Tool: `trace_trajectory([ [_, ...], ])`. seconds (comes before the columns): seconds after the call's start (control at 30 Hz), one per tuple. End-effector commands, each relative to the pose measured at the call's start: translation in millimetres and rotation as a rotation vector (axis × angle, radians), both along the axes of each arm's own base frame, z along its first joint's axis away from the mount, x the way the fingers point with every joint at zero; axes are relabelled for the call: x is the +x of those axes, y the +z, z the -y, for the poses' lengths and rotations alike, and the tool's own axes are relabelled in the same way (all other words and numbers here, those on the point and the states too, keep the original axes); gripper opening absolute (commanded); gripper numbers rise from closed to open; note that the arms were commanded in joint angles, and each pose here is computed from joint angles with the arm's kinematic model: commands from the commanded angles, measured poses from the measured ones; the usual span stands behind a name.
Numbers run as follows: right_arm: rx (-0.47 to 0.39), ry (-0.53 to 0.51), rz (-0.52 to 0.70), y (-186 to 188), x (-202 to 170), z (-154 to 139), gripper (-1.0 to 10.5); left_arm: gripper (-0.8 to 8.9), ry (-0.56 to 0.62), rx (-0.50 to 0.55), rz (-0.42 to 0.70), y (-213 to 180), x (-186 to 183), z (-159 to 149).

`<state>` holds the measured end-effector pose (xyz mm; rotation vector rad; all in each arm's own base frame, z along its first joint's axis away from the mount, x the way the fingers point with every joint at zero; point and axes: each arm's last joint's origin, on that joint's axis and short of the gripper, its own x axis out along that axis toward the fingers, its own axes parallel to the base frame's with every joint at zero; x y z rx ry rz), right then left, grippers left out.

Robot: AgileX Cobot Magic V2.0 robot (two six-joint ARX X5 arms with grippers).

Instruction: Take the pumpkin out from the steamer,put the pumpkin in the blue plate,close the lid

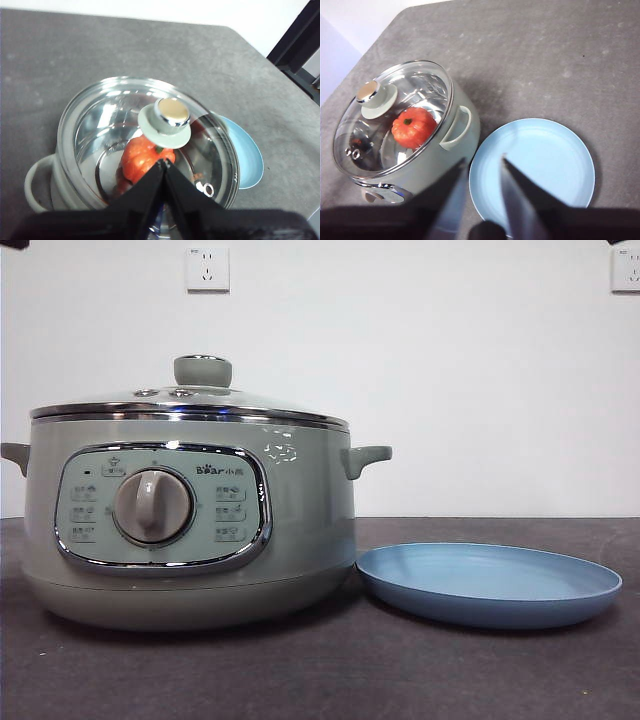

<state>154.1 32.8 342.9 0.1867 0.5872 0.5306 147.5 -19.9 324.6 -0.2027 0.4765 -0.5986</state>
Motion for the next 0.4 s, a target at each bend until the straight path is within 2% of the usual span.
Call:
trace_trajectory([
  [0.03,-0.012,0.008,0.002,0.0,1.6,-0.4,4.0,2.21,-0.013,0.013,0.021,1.4,-0.5,0.7],
  [0.07,-0.012,0.007,-0.001,-0.3,1.9,-0.4,4.2,3.50,-0.008,0.015,0.020,1.3,-0.4,0.6],
  [0.1,-0.011,0.006,-0.003,-0.4,2.2,-0.5,4.2,4.21,-0.006,0.012,0.018,1.3,-0.4,0.6],
  [0.4,-0.008,0.004,-0.011,-1.3,3.9,-0.7,4.1,4.30,-0.004,-0.027,-0.009,3.0,9.4,4.2],
])
